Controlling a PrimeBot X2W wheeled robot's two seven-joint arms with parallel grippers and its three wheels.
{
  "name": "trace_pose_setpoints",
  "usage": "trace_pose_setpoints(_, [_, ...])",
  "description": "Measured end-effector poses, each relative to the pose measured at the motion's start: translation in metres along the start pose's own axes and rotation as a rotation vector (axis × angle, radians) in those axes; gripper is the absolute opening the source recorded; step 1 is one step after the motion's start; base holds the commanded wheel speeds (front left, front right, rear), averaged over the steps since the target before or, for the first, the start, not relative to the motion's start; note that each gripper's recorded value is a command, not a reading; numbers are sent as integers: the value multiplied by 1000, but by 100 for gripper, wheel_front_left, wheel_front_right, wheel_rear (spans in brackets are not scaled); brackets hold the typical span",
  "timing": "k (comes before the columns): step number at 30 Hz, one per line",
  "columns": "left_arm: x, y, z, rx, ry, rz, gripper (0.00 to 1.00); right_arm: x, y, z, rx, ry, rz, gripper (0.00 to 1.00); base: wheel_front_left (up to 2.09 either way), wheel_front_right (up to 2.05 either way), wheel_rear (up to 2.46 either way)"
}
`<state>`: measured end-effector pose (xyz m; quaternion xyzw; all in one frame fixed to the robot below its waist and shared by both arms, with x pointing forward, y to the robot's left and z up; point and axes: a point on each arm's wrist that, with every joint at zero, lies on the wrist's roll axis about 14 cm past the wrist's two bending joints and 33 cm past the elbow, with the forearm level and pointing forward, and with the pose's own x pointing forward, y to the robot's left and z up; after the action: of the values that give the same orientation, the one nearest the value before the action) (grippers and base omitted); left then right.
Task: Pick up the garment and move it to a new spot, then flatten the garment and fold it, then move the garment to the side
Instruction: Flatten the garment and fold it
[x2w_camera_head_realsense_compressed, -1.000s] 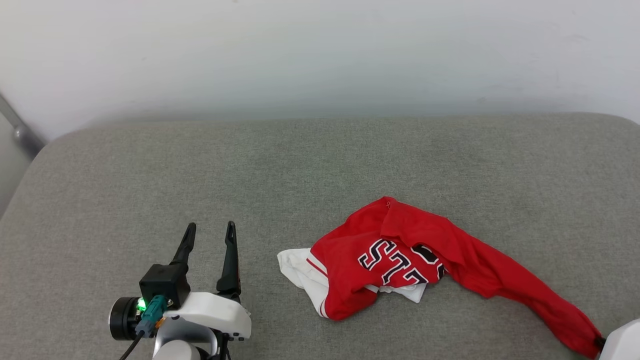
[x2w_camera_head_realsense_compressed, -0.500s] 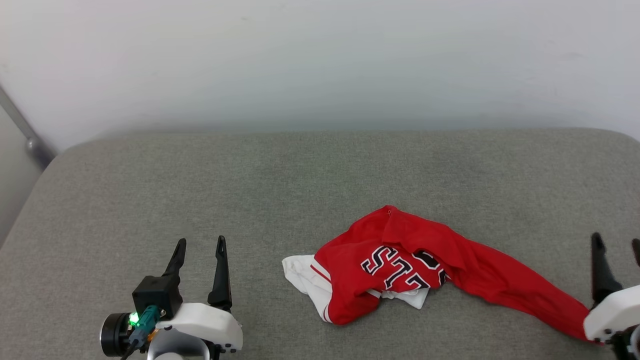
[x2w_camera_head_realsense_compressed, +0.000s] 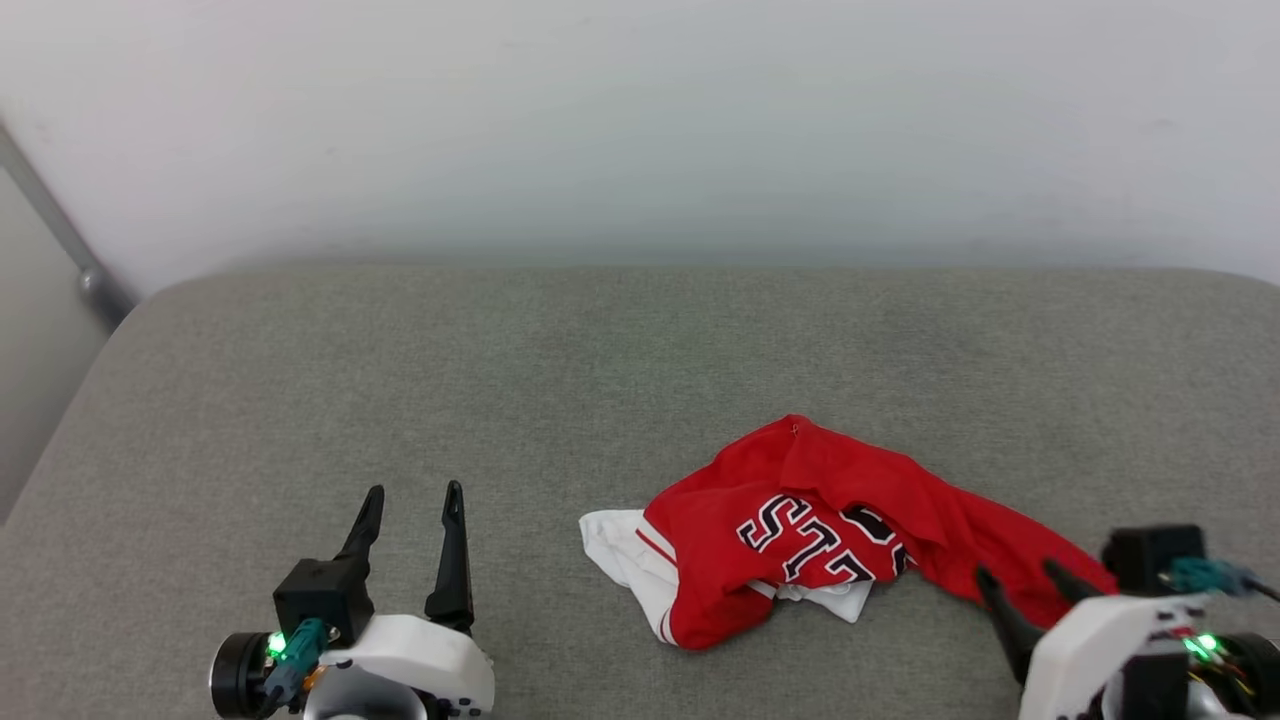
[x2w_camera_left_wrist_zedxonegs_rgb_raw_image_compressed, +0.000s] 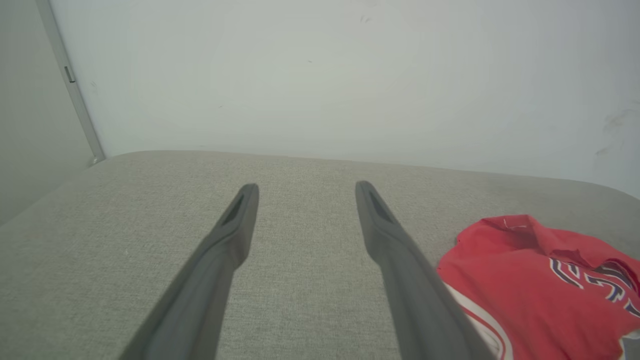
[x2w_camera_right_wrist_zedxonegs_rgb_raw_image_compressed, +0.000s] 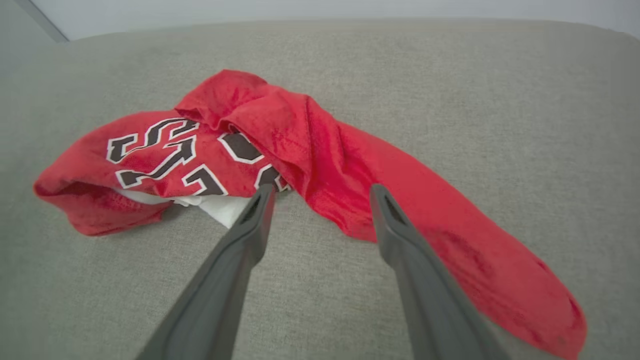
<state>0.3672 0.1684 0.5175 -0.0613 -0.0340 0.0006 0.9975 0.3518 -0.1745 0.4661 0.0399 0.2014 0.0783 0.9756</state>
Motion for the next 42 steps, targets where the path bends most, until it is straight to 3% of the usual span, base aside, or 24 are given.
trace_pose_setpoints(11, [18,-5,-3,-4,2,-15,100,49,42,-4,-185,313,210,100,0,0,0])
trace_pose_setpoints(21, [37,7,-26,-12,48,27,100,87,56,-47,-302,582,308,100,0,0,0])
trace_pose_setpoints(22, [37,9,-29,-12,57,31,100,89,56,-50,-299,598,313,93,0,0,0])
trace_pose_setpoints(23, [38,10,-31,-12,60,36,100,92,56,-53,-302,612,315,34,0,0,0])
trace_pose_setpoints(24, [38,11,-33,-11,64,39,100,94,56,-54,-298,618,318,0,0,0,0])
trace_pose_setpoints(30, [39,12,-37,-16,77,45,100,110,58,-37,-295,559,328,0,0,0,0])
trace_pose_setpoints(42, [51,10,-33,-19,58,30,100,177,74,47,-375,364,333,0,0,0,0])
